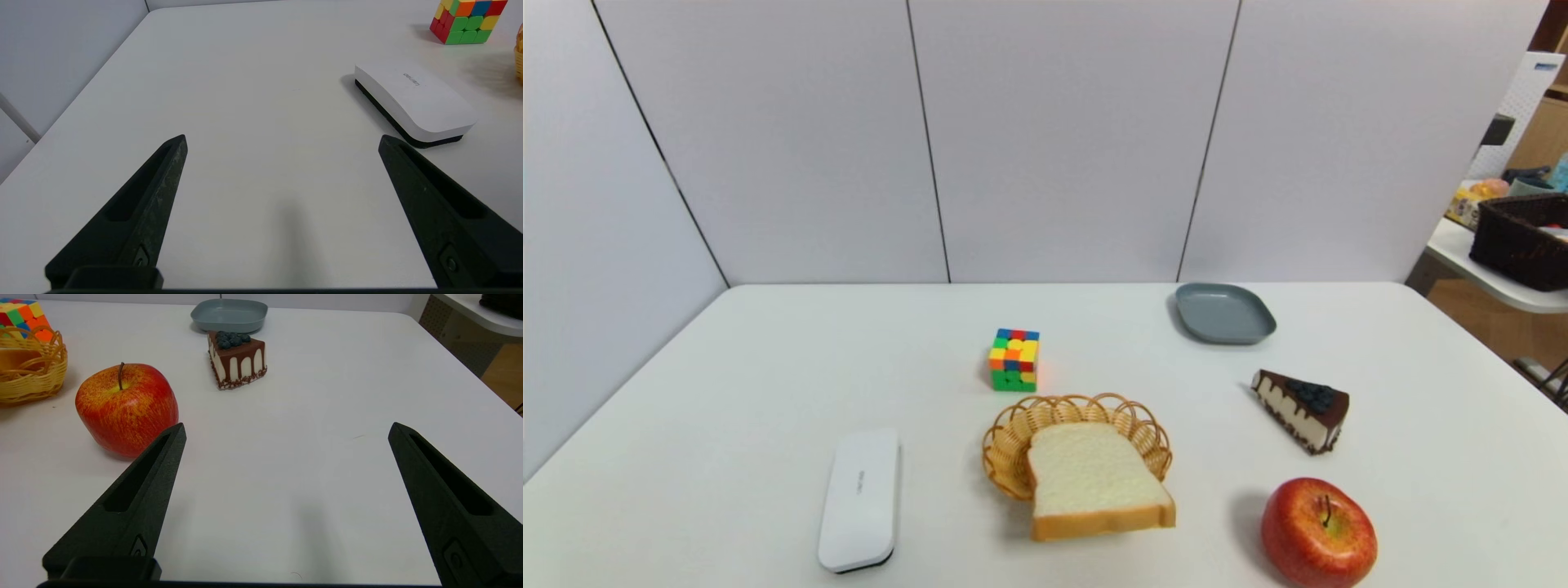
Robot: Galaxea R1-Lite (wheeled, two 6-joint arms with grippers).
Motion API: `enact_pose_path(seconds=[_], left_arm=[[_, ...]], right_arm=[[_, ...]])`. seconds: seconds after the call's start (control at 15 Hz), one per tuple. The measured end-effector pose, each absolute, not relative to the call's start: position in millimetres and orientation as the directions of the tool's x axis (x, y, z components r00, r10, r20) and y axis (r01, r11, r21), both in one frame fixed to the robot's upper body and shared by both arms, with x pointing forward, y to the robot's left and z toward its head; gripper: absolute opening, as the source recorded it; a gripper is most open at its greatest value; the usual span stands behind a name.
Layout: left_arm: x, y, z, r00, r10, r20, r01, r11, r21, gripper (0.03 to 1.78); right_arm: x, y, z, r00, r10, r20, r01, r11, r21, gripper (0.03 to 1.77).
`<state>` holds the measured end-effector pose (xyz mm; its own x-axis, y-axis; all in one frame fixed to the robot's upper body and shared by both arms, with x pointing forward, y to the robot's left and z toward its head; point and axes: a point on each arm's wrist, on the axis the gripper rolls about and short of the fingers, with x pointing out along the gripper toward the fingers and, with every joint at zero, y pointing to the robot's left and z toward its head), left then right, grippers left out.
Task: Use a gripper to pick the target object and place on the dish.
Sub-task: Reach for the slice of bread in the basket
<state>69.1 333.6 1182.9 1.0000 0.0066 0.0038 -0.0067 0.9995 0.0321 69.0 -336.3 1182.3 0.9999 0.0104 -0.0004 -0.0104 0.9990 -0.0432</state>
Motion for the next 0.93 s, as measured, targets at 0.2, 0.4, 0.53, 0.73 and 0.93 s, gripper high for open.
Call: enact_pose_path(seconds=[0.2, 0.4, 0.53, 0.73, 0.93], left_arm=[[69.1, 333.6, 1182.9, 1.0, 0.007, 0.004, -0.007, 0.999, 0.032, 1.69], [69.1, 333.6, 1182.9, 1.0, 0.006, 0.004, -0.007, 0.999, 0.032, 1.69], [69.1, 333.6, 1182.9, 1.0, 0.007, 0.004, -0.007, 0.999, 0.032, 1.69], [69.1, 333.6, 1182.9, 1.0, 0.007, 0.004, -0.007, 0.999, 0.032, 1.69], [69.1, 333.6, 1182.9, 1.0, 0.007, 0.004, -0.007, 0.999, 0.032, 1.69]], right_arm=[[69.0, -336.4, 1182.1, 1.0, 0.008, -0.002, -0.008, 0.999, -0.043, 1.71], [69.0, -336.4, 1182.0, 1.0, 0.006, -0.003, -0.007, 0.999, -0.043, 1.71], [69.0, -336.3, 1182.0, 1.0, 0.01, -0.003, -0.01, 0.999, -0.045, 1.71], [69.0, -336.3, 1182.0, 1.0, 0.01, -0.003, -0.01, 0.999, -0.044, 1.71], [69.0, -336.3, 1181.2, 1.0, 0.01, -0.015, -0.01, 0.999, -0.052, 1.71]])
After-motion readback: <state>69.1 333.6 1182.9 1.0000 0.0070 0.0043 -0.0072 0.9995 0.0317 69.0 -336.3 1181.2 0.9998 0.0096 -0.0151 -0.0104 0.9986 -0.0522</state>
